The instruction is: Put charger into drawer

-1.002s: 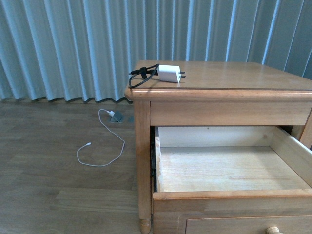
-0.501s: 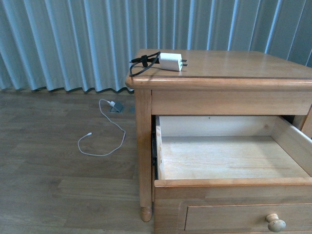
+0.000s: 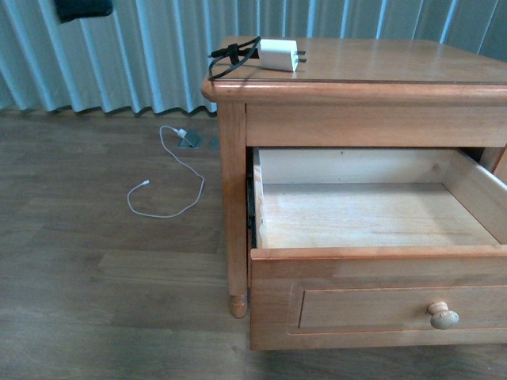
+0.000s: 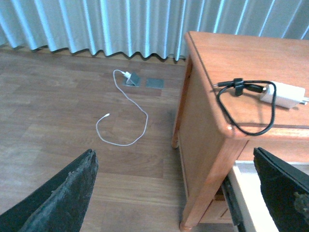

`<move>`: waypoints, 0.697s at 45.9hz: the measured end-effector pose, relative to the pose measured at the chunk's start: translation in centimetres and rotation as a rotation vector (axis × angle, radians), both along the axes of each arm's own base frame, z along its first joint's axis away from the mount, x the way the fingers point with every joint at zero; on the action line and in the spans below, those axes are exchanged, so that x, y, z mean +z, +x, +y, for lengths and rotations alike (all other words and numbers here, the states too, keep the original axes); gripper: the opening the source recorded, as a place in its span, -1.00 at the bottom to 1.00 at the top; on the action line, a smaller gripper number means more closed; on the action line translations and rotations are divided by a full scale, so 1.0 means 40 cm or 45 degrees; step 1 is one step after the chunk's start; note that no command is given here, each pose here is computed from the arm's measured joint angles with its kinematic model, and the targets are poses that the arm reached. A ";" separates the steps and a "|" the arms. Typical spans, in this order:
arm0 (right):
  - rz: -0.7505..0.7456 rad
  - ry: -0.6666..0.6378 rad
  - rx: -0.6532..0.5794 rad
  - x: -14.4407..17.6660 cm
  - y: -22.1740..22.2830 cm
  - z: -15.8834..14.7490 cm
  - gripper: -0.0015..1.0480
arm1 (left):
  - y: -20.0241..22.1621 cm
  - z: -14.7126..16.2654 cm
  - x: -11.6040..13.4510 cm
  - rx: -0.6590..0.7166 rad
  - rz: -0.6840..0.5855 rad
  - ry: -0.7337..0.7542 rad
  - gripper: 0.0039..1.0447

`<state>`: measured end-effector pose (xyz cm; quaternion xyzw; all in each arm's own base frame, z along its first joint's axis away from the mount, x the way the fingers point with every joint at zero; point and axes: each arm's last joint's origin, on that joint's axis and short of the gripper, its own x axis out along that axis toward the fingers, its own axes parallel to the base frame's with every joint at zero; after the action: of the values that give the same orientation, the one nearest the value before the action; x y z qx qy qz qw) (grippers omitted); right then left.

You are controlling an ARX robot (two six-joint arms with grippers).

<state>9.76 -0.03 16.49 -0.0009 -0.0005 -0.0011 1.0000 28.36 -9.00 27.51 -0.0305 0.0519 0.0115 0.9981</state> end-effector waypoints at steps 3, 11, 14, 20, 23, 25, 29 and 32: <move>0.000 0.000 0.000 0.000 0.000 0.000 0.84 | 0.037 -0.027 0.011 -0.045 -0.003 0.012 0.89; 0.000 0.000 0.000 0.000 0.000 0.000 0.84 | 0.136 -0.095 0.022 -0.109 -0.007 0.012 0.89; 0.000 0.000 0.000 0.000 0.000 0.000 0.84 | 0.169 -0.117 0.020 -0.131 -0.005 0.006 0.89; 0.000 0.000 0.000 0.000 0.000 0.000 0.84 | 0.237 -0.171 0.002 -0.198 0.006 -0.015 0.89; 0.000 0.000 0.000 0.000 0.000 0.000 0.84 | 0.262 -0.189 -0.009 -0.206 0.012 -0.021 0.89; 0.000 0.000 0.000 0.000 0.000 0.000 0.84 | 0.278 -0.201 -0.016 -0.210 0.017 -0.022 0.89; 0.000 0.000 0.000 0.000 0.000 0.000 0.84 | 0.307 -0.217 -0.029 -0.207 0.021 -0.027 0.89; 0.000 0.000 0.000 0.000 0.000 0.000 0.84 | 0.330 -0.229 -0.041 -0.214 0.027 -0.040 0.89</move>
<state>9.76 -0.03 16.49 -0.0009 -0.0005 -0.0010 1.0000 41.57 -18.16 25.88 -0.0417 0.0650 -0.0726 0.9944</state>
